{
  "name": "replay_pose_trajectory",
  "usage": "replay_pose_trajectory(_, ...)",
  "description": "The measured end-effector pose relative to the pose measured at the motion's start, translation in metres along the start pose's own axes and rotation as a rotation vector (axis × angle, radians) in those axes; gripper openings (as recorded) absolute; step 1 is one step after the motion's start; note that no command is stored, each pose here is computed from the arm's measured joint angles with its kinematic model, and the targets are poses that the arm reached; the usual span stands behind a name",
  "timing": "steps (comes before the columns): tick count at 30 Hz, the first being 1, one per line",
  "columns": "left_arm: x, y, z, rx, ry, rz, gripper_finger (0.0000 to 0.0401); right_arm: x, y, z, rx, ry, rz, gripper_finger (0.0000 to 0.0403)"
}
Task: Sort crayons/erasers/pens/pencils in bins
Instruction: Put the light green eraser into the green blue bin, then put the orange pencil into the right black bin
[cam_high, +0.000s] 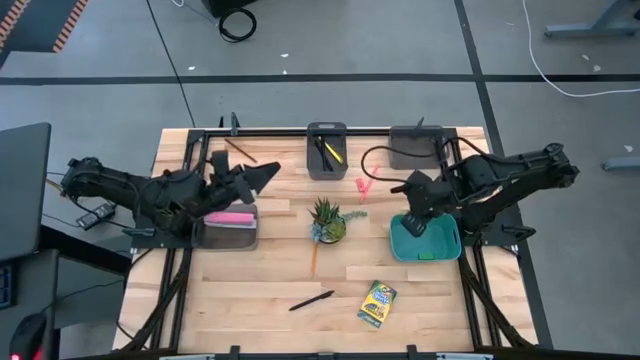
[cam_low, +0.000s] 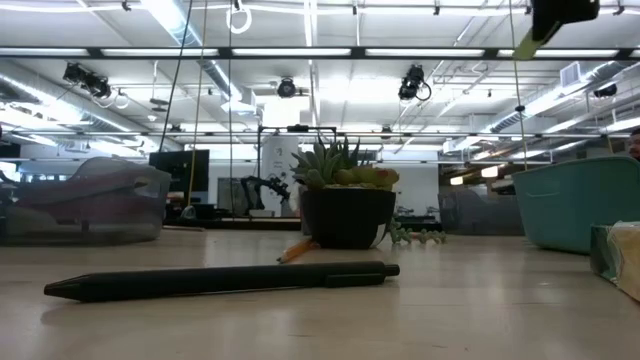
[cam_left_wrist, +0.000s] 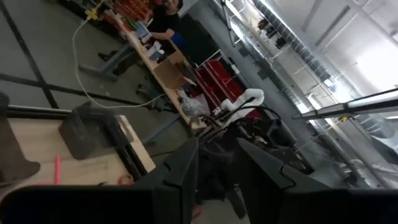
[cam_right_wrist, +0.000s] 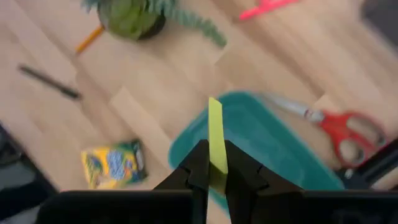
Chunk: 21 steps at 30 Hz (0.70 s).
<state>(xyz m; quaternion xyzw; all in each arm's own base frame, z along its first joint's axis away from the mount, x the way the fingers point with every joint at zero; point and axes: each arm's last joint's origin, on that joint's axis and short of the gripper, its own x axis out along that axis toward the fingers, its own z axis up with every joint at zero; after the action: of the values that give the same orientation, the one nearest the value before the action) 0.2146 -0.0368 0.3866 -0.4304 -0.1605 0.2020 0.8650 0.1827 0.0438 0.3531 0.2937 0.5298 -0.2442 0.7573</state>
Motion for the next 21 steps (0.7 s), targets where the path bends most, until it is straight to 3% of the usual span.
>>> replay_pose_trajectory(10, -0.0008, -0.0002, 0.0007, -0.031, 0.0, -0.002, 0.0111, 0.0007, -0.003, -0.0083, -0.127, 0.127, -0.017, 0.0061)
replay_pose_trajectory(21, -0.0049, -0.0033, 0.0004, -0.078, 0.011, -0.022, 0.0108, 0.0, -0.0039, -0.0087, -0.186, 0.129, -0.014, 0.0155)
